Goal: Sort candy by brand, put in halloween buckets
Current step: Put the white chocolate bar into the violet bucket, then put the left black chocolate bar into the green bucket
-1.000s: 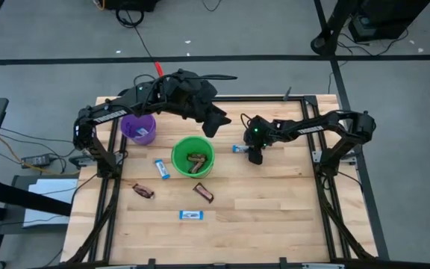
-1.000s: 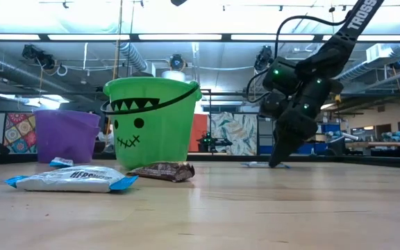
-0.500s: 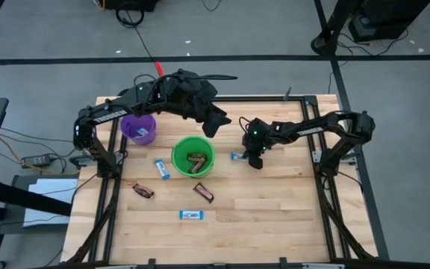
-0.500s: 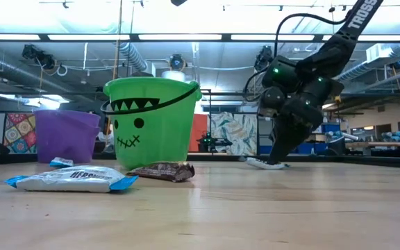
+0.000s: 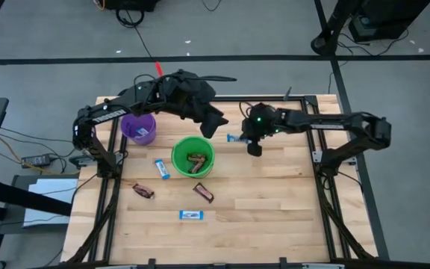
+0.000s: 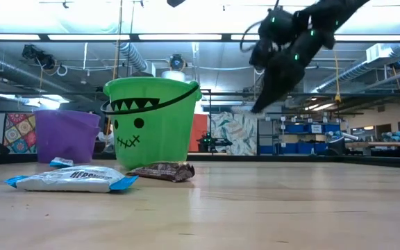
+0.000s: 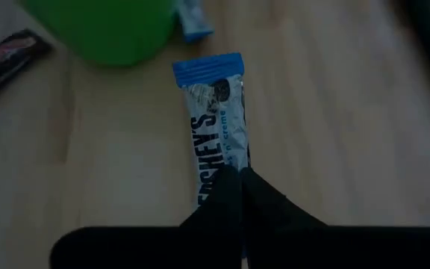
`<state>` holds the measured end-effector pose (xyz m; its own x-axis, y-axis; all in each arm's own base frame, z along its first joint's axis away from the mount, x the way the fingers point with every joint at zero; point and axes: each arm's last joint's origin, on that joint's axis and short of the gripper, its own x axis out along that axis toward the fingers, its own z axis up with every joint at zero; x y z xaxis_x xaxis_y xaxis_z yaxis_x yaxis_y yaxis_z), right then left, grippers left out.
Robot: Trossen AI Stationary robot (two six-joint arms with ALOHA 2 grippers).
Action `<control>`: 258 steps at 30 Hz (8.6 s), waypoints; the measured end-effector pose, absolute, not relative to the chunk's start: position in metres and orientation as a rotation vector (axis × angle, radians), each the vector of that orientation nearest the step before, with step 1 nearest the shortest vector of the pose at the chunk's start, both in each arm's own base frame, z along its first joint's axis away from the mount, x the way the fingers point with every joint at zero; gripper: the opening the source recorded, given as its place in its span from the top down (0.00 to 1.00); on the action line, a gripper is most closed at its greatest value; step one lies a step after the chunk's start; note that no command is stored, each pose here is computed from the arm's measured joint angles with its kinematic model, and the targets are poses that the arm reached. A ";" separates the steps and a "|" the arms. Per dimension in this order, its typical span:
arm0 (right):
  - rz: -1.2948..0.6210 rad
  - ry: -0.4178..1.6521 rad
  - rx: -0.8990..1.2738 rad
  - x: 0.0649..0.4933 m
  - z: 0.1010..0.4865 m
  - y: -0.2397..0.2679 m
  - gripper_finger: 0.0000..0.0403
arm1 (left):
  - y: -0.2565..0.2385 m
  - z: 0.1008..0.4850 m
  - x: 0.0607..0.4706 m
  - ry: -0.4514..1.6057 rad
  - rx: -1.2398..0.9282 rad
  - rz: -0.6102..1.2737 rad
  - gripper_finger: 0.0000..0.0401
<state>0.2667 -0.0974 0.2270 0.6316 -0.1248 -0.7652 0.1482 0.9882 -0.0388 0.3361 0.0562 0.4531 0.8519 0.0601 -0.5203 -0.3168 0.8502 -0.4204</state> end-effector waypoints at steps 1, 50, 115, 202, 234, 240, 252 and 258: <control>-0.177 0.875 0.005 0.264 0.236 -0.097 1.00 | 0.056 0.450 0.334 0.550 -0.540 0.222 0.52; -0.337 0.658 -0.183 0.230 0.346 -0.072 1.00 | 0.104 0.400 0.388 0.546 -0.715 0.367 0.52; -0.372 0.488 -0.287 0.212 0.374 -0.068 0.77 | 0.118 0.368 0.426 0.510 -0.771 0.285 0.93; -0.496 0.473 -0.013 0.167 0.383 -0.071 0.68 | 0.021 0.401 0.211 0.159 -0.674 0.517 0.61; -0.317 0.542 0.230 0.200 0.362 -0.069 0.68 | -0.060 0.270 0.176 1.327 -0.139 0.064 0.61; -0.302 0.545 0.222 0.201 0.362 -0.066 0.68 | -0.082 0.259 0.167 1.373 -0.159 0.004 0.61; -0.293 0.547 0.211 0.202 0.362 -0.065 0.68 | -0.098 0.225 0.151 1.517 -0.222 -0.073 0.60; -0.296 0.544 0.233 0.202 0.362 -0.065 0.68 | -0.095 0.205 0.146 1.543 -0.206 -0.086 0.50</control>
